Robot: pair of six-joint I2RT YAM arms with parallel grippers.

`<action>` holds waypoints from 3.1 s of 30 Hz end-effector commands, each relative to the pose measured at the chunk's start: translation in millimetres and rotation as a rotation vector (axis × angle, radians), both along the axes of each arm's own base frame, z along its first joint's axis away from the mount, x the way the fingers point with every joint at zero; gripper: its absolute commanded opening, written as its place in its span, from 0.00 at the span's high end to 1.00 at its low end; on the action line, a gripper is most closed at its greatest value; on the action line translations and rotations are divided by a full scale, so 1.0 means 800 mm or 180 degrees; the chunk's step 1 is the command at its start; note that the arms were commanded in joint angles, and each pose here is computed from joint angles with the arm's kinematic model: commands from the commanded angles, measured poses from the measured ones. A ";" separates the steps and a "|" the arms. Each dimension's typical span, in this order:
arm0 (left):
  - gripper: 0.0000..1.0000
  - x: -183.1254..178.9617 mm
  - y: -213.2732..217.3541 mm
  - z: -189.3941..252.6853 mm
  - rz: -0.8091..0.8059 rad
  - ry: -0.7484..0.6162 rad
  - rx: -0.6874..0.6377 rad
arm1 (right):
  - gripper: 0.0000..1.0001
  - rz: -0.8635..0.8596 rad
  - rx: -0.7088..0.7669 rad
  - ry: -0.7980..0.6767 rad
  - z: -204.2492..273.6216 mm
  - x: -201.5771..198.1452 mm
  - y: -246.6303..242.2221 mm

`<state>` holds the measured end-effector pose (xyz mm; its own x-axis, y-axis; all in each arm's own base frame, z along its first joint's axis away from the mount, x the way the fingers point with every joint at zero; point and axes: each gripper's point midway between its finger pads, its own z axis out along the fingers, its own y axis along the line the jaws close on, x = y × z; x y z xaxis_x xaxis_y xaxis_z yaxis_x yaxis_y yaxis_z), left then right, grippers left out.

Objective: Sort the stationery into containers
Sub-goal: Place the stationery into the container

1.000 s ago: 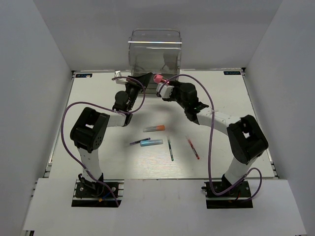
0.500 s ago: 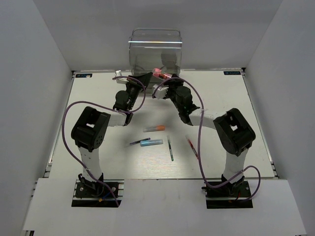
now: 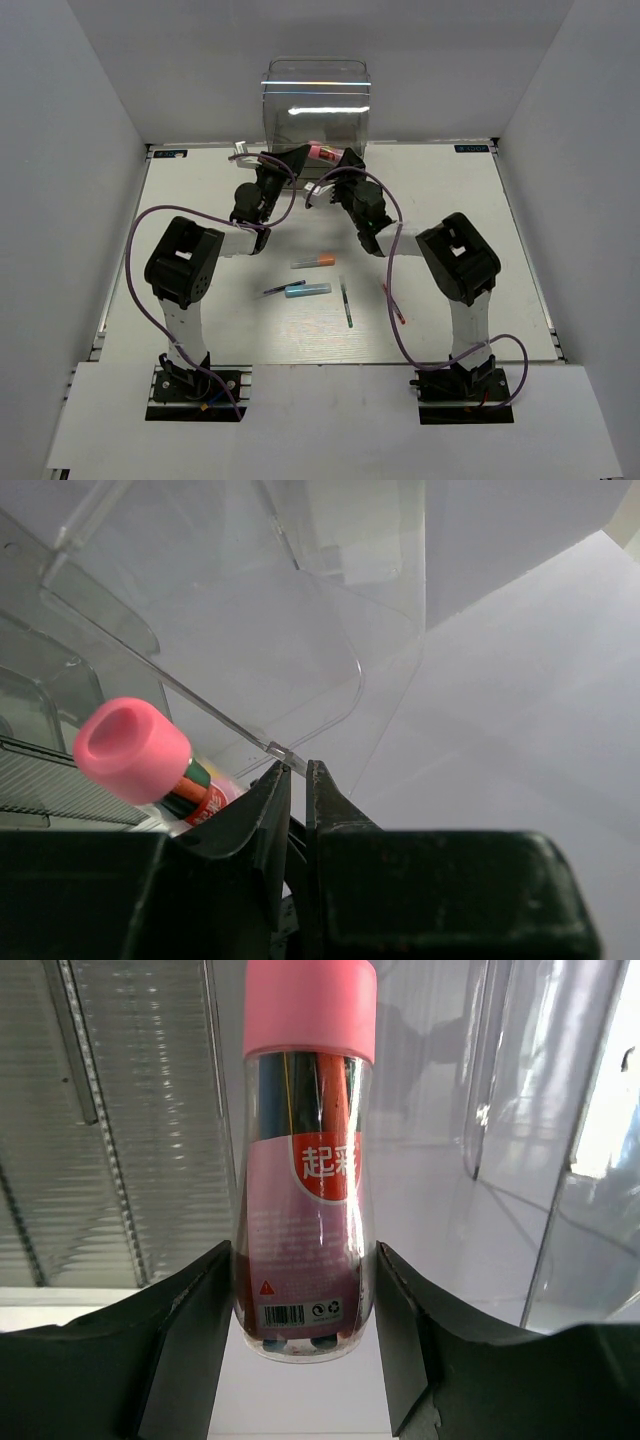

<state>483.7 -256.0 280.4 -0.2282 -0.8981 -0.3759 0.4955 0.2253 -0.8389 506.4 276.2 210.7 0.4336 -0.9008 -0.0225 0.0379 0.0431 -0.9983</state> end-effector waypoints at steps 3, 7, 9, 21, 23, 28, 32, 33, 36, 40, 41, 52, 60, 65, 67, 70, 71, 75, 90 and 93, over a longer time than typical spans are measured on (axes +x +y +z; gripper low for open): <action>0.78 -0.021 0.014 0.081 0.0027 -0.0678 -0.0308 | 1.00 -0.0185 0.0180 -0.0622 0.073 0.009 -0.006; 0.78 -0.018 0.013 0.075 0.0027 -0.0652 -0.0297 | 1.00 -0.0253 0.0193 -0.0620 0.079 0.017 -0.003; 0.78 -0.018 0.013 0.080 0.0027 -0.0678 -0.0308 | 1.00 -0.0296 0.0147 -0.0679 0.084 0.020 -0.005; 0.78 -0.017 0.010 0.079 -0.0013 -0.0674 -0.0318 | 1.00 0.0038 -0.0498 -0.0680 0.065 0.028 0.017; 0.78 -0.017 0.010 0.079 -0.0013 -0.0674 -0.0318 | 1.00 0.0046 -0.0572 -0.0682 0.063 0.031 0.015; 0.78 -0.017 0.010 0.079 -0.0013 -0.0674 -0.0318 | 1.00 0.0066 -0.0799 -0.0665 0.056 0.042 0.011; 0.78 -0.017 0.010 0.079 -0.0013 -0.0674 -0.0318 | 1.00 0.0045 -0.0934 -0.0598 0.051 0.052 0.005; 0.78 -0.017 0.010 0.079 -0.0013 -0.0674 -0.0318 | 1.00 0.0040 -0.0966 -0.0602 0.051 0.053 0.004; 0.78 -0.017 0.010 0.079 -0.0013 -0.0674 -0.0318 | 1.00 0.0056 -0.1061 -0.0583 0.047 0.058 0.001; 0.78 -0.017 0.010 0.079 -0.0013 -0.0674 -0.0318 | 1.00 0.0162 -0.1226 -0.0524 0.040 0.061 0.003; 0.78 -0.017 0.010 0.079 -0.0013 -0.0674 -0.0318 | 1.00 0.0187 -0.1251 -0.0532 0.041 0.062 0.002; 0.77 -0.019 0.012 0.085 -0.0013 -0.0701 -0.0330 | 1.00 0.0347 -0.1489 -0.0423 0.035 0.082 0.008; 0.77 -0.019 0.012 0.085 -0.0013 -0.0701 -0.0330 | 1.00 0.0470 -0.1647 -0.0327 0.017 0.083 0.011; 0.77 -0.019 0.012 0.085 -0.0013 -0.0701 -0.0330 | 0.64 0.0471 -0.1613 -0.0226 0.016 0.079 0.006; 0.77 -0.019 0.012 0.085 -0.0013 -0.0701 -0.0330 | 0.56 0.0493 -0.1607 -0.0188 0.015 0.076 0.004; 0.77 -0.017 0.010 0.079 -0.0013 -0.0674 -0.0318 | 0.48 0.0549 -0.1561 -0.0177 0.018 0.069 0.006; 0.77 -0.017 0.010 0.079 -0.0013 -0.0674 -0.0318 | 0.46 0.0558 -0.1562 -0.0185 0.020 0.065 0.005; 0.77 -0.017 0.010 0.084 -0.0013 -0.0701 -0.0330 | 0.36 0.0614 -0.1502 -0.0217 0.024 0.056 0.006; 0.77 -0.016 0.008 0.081 -0.0039 -0.0679 -0.0305 | 0.24 0.0955 -0.1230 0.0062 0.023 0.007 0.007; 0.77 -0.013 0.006 0.073 -0.0053 -0.0615 -0.0305 | 0.22 0.1113 -0.1192 0.0216 0.010 -0.011 0.007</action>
